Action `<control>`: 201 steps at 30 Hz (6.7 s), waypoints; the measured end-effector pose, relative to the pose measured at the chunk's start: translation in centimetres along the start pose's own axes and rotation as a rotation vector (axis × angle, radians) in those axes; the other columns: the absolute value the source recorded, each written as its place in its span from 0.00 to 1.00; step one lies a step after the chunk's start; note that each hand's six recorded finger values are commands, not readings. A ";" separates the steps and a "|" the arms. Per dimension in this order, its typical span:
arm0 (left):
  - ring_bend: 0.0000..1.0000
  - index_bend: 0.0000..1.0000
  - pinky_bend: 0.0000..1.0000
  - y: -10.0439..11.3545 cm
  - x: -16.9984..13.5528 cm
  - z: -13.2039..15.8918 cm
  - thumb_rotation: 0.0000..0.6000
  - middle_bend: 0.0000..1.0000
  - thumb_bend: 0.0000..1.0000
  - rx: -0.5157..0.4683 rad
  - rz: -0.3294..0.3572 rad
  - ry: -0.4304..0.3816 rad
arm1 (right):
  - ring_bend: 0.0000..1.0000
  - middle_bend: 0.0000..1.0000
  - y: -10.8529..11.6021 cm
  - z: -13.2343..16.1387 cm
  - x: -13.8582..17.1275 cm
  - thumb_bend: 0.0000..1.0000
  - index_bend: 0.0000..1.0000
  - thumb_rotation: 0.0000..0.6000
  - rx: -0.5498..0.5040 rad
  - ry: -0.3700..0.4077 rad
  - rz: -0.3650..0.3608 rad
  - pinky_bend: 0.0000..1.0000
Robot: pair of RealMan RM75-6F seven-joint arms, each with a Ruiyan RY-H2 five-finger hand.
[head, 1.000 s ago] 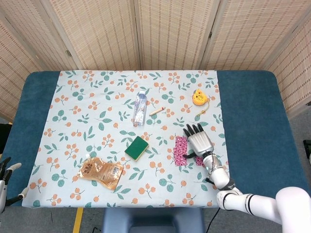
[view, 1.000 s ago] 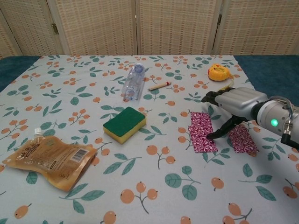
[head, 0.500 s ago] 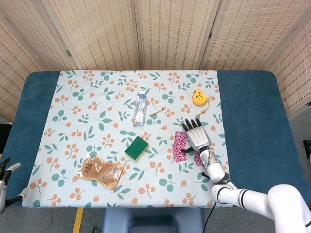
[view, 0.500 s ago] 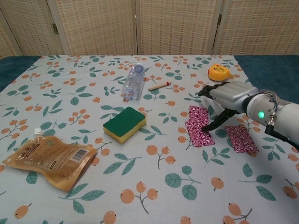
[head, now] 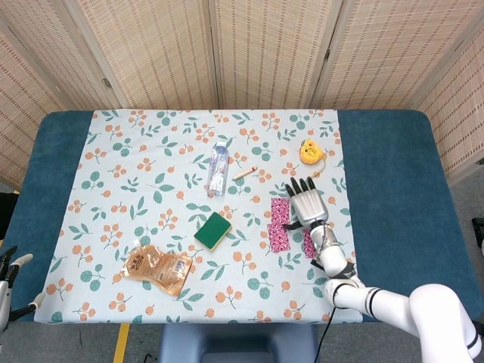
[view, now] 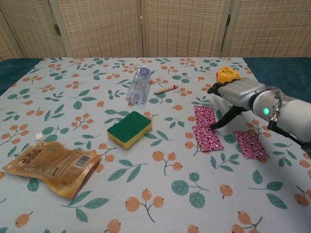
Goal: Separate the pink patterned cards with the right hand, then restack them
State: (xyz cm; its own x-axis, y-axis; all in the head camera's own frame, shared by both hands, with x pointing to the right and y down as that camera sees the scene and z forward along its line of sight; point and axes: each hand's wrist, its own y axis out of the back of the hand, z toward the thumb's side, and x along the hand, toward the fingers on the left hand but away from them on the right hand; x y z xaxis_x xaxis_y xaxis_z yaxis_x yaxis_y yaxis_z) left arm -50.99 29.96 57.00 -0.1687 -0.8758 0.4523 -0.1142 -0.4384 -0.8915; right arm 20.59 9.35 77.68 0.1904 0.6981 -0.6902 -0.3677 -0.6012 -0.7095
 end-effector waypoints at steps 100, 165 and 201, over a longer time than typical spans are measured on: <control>0.13 0.22 0.00 0.1 -0.5 -0.1 1.00 0.10 0.25 -0.014 0.005 -0.003 | 0.00 0.02 -1.6 3.1 5.5 0.18 0.22 0.62 -0.008 0.207 -0.019 0.00; 0.13 0.21 0.00 0.0 -0.6 0.3 1.00 0.10 0.25 -0.024 0.002 -0.021 | 0.00 0.07 -4.7 -5.6 10.8 0.20 0.34 0.71 -0.320 0.054 0.053 0.00; 0.13 0.20 0.00 -0.1 -0.8 0.0 1.00 0.10 0.25 -0.029 0.001 -0.015 | 0.00 0.05 -5.6 -5.2 10.5 0.20 0.22 0.70 -0.275 0.069 0.078 0.00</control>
State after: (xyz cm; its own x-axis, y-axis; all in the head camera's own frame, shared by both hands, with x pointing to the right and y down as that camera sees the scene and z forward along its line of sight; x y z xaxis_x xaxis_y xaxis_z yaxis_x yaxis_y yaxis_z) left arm -50.82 30.67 56.72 -0.1539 -0.8794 0.4505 -0.1426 -0.4313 -0.8908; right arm 29.37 18.02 73.68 0.2366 0.6232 -0.7454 -0.1250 -0.7413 -0.6594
